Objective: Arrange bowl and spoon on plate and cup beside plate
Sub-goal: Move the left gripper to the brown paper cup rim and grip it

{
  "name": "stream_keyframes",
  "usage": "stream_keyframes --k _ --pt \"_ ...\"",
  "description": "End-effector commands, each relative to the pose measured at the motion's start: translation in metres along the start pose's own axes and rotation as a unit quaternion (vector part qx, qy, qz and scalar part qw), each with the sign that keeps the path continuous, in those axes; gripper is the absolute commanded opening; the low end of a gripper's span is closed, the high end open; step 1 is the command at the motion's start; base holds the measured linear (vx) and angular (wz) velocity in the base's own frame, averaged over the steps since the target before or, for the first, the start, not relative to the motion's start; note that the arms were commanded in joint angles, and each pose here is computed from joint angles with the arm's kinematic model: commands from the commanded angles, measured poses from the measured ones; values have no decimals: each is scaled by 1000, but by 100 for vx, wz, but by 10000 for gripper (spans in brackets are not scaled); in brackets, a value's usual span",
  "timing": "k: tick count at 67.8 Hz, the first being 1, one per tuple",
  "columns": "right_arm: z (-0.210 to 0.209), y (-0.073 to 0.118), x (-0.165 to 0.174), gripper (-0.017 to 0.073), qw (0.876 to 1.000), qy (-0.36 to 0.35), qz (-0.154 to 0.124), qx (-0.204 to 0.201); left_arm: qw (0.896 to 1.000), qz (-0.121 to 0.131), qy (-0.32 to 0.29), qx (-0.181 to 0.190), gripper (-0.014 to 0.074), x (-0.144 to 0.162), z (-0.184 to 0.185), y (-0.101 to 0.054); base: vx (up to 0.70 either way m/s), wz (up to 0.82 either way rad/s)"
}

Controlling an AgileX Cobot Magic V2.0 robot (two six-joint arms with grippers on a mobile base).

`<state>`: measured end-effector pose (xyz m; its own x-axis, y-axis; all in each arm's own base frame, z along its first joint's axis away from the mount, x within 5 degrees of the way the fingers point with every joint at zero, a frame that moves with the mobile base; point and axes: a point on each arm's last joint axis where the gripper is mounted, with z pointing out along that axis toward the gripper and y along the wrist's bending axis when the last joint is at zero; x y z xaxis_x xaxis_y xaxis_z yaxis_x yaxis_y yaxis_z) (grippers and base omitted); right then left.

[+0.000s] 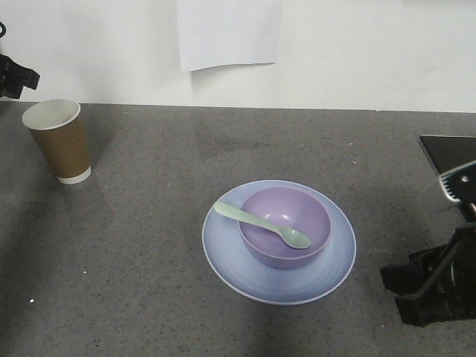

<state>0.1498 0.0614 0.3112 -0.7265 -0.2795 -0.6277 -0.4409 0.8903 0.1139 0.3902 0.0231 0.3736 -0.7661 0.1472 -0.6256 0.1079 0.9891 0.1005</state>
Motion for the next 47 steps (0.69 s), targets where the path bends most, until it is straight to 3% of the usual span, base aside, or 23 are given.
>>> stream_keyframes --k 1,47 --pt "-9 0 -11 316 999 -46 -4 6 997 -32 -68 5 245 -14 -14 7 0 0" --pt "-9 0 -11 316 999 -46 -4 6 997 -53 -57 13 244 -13 51 13 0 0"
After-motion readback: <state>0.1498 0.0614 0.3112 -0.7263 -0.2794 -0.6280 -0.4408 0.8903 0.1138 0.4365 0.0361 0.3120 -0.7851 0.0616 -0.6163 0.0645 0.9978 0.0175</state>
